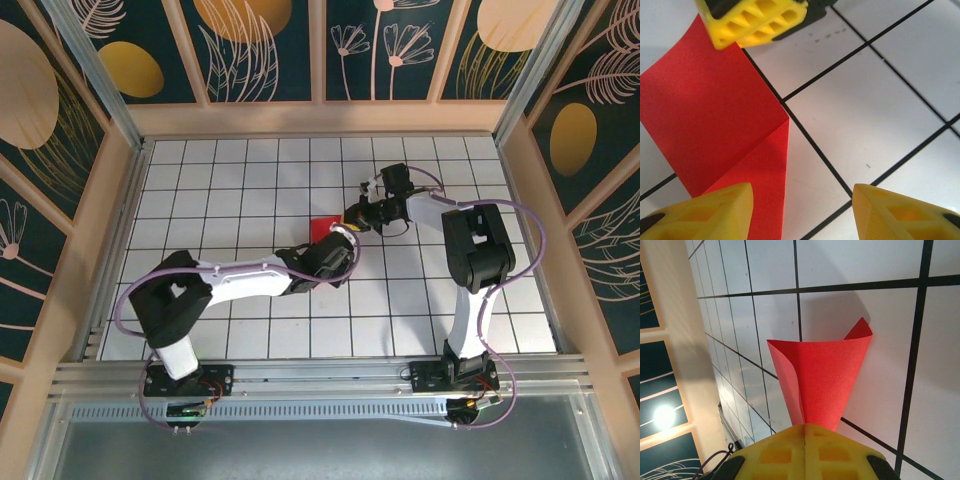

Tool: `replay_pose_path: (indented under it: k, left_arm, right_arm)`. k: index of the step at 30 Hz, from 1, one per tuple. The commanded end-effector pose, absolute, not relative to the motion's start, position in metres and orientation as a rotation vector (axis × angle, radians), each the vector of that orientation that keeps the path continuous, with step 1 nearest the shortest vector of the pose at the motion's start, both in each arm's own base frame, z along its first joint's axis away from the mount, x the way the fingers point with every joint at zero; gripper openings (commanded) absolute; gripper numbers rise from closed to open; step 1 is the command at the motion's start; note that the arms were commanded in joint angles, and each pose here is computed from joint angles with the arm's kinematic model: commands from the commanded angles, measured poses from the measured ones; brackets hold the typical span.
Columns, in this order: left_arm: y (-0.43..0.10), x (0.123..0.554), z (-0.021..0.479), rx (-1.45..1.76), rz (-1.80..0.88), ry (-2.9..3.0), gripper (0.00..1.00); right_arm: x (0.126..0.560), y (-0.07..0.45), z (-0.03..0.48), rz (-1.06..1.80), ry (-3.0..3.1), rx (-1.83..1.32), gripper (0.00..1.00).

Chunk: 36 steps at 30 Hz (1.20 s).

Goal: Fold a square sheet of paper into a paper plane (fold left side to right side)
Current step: Fold the wing for the fifth time at the center of the table.

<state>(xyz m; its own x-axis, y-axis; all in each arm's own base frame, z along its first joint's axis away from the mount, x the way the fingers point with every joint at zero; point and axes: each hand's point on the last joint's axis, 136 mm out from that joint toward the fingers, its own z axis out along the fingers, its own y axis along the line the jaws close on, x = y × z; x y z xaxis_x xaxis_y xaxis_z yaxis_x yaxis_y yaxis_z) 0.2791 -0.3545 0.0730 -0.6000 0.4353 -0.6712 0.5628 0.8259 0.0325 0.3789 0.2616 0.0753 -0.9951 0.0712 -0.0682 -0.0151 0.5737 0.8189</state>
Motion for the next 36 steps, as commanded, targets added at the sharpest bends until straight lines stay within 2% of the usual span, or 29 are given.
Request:
replay_pose_path:
  k: [1,7,19,23,36]
  left_arm:
    - [-0.341,0.281,0.059,0.760,-0.056,2.330,0.55]
    - [-0.332,0.284,0.045,0.756,0.065,2.346,0.55]
    - [-0.325,0.289,0.040,0.695,0.110,2.338,0.50]
    - [-0.323,0.289,0.039,0.685,0.115,2.335,0.44]
    - [-0.321,0.288,0.035,0.651,0.093,2.338,0.16]
  right_arm:
    - [0.382,0.260,0.072,1.398,2.733,0.092,0.00]
    - [0.383,0.260,0.069,1.395,2.740,0.096,0.00]
    - [0.383,0.260,0.066,1.384,2.751,0.104,0.00]
    - [0.382,0.258,0.063,1.375,2.756,0.111,0.00]
    - [0.383,0.256,0.060,1.342,2.764,0.113,0.00]
